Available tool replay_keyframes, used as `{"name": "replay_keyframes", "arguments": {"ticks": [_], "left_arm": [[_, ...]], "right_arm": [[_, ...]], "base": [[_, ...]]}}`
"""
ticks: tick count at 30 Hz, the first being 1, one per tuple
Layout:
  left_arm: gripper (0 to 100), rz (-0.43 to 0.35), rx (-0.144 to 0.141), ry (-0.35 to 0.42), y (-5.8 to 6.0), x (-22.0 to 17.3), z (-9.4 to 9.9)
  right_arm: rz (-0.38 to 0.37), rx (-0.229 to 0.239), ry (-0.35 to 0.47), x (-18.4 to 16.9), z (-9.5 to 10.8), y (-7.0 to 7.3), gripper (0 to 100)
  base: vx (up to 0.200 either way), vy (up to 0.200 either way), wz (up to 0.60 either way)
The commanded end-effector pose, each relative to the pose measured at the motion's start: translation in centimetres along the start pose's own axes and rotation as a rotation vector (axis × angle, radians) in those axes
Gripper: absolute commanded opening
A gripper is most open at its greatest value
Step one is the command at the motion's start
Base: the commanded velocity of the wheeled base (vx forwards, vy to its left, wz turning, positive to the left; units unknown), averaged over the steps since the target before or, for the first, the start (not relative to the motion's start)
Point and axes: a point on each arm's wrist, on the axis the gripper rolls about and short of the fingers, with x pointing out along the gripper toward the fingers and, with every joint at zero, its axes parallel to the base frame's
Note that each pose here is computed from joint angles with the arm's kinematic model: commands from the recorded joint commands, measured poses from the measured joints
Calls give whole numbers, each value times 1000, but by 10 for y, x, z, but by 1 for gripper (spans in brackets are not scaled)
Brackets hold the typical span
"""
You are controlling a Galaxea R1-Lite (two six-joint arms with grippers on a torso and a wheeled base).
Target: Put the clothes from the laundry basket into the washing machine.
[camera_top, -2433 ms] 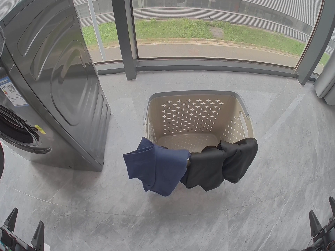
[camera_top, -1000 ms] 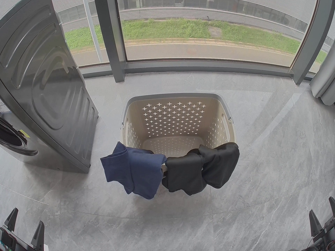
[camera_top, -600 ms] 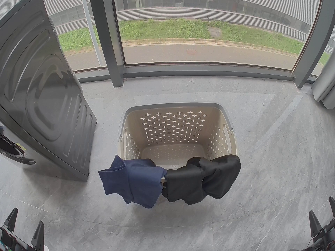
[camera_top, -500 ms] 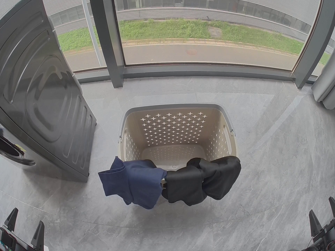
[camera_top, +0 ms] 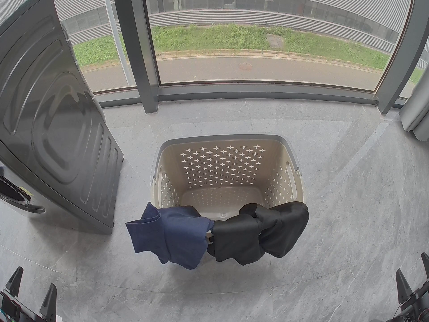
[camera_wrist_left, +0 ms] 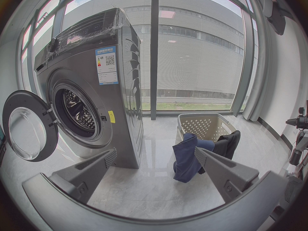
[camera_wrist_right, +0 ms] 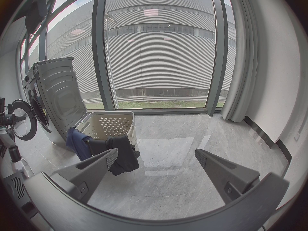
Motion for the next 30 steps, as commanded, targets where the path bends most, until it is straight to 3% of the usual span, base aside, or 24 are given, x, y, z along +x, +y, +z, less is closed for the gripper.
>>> {"name": "replay_keyframes", "arguments": {"ticks": [1, 20, 22, 24, 25, 29, 30], "left_arm": [[100, 0, 0, 2, 0, 0, -5], [100, 0, 0, 2, 0, 0, -5], [100, 0, 0, 2, 0, 0, -5], [100, 0, 1, 4, 0, 0, -5], [100, 0, 1, 2, 0, 0, -5], [100, 0, 1, 2, 0, 0, -5], [100, 0, 1, 2, 0, 0, -5]], "right_arm": [[0, -1, 0, 0, -5, 0, 100], [-5, 6, -5, 0, -5, 0, 100], [5, 3, -69, -2, 7, 0, 100], [7, 11, -193, -13, 37, 0, 100], [10, 12, -198, -13, 49, -1, 100], [21, 12, -106, 0, 57, 0, 100], [35, 16, 0, 13, 49, 0, 100]], "base": [[0, 0, 0], [0, 0, 0], [0, 0, 0], [0, 0, 0], [0, 0, 0], [0, 0, 0], [0, 0, 0]]}}
